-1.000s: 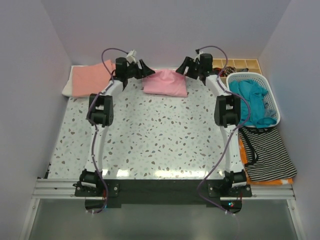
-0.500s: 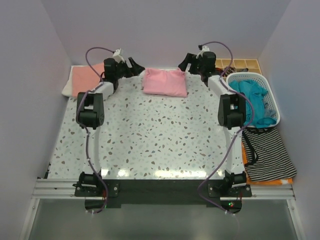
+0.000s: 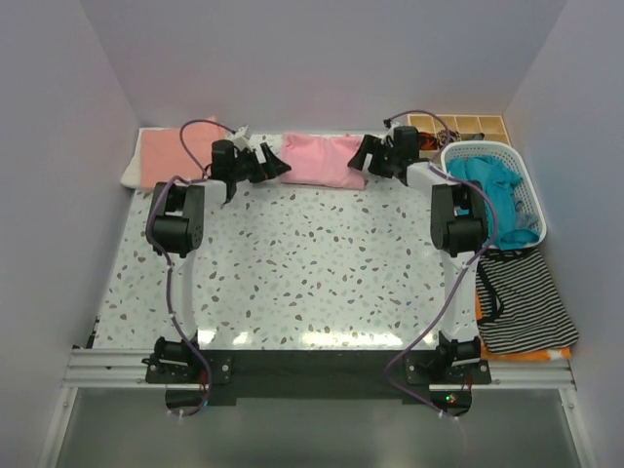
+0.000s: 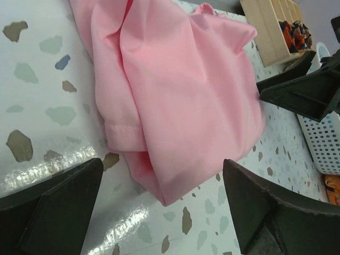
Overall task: Fold and stack the t-shirts
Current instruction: Smooth out wrinkles on the folded tshirt
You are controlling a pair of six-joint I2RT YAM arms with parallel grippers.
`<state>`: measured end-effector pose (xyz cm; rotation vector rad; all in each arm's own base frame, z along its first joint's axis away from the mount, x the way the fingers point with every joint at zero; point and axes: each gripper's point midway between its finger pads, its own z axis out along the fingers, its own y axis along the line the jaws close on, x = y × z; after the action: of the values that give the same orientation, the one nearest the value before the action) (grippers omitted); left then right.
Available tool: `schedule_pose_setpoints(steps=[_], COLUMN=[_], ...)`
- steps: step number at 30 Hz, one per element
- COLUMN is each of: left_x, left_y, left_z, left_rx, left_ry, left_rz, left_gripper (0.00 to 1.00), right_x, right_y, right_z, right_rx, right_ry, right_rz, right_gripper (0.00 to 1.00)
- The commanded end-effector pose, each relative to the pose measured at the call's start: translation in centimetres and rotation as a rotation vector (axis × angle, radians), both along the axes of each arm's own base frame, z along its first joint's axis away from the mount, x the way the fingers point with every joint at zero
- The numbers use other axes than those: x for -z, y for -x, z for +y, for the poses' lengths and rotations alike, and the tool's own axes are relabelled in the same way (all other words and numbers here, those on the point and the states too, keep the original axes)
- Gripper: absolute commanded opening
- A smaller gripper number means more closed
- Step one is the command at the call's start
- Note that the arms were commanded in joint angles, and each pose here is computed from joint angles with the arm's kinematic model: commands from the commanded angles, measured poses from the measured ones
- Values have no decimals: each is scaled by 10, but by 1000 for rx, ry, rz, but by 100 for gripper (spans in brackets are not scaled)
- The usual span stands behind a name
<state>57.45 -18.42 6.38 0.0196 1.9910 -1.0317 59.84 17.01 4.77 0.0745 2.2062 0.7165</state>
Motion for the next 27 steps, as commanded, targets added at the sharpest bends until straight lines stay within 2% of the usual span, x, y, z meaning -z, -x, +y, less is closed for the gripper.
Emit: schedule_pose_setpoints(steps=[1, 6, 11, 12, 15, 16, 18, 19, 21, 24, 26, 27], left_x=[-8, 3, 14, 15, 23, 24, 30, 26, 25, 23, 24, 22], left_y=[2, 7, 14, 16, 22, 24, 31, 33, 45, 70, 88, 106], left_z=[-6, -15, -35, -39, -49, -52, -51, -51, -48, -41, -36, -31], left_rx=[35, 61, 99, 107, 123, 126, 123, 119, 113, 101, 95, 88], left_ry=[7, 17, 48, 56, 64, 63, 67, 71, 65, 45, 22, 12], left_rz=[-61, -41, -23, -19, 3, 5, 30, 30, 46, 81, 97, 115], left_gripper=[100, 100, 100, 100, 81, 63, 44, 29, 15, 9, 9, 9], right_x=[-32, -16, 3, 5, 11, 10, 10, 10, 9, 8, 12, -4], right_y=[13, 31, 44, 46, 52, 54, 61, 64, 74, 92, 112, 117], right_z=[7, 22, 40, 41, 42, 42, 41, 42, 42, 39, 37, 36], right_rx=[-18, -59, -104, -104, -101, -106, -110, -114, -121, -124, -124, -125], right_ry=[-46, -153, -288, -297, -314, -317, -323, -322, -325, -323, -317, -313], right_rz=[-4, 78, 150, 158, 176, 172, 183, 181, 191, 211, 243, 216], right_gripper=[87, 80, 51, 49, 41, 39, 35, 33, 31, 29, 28, 28])
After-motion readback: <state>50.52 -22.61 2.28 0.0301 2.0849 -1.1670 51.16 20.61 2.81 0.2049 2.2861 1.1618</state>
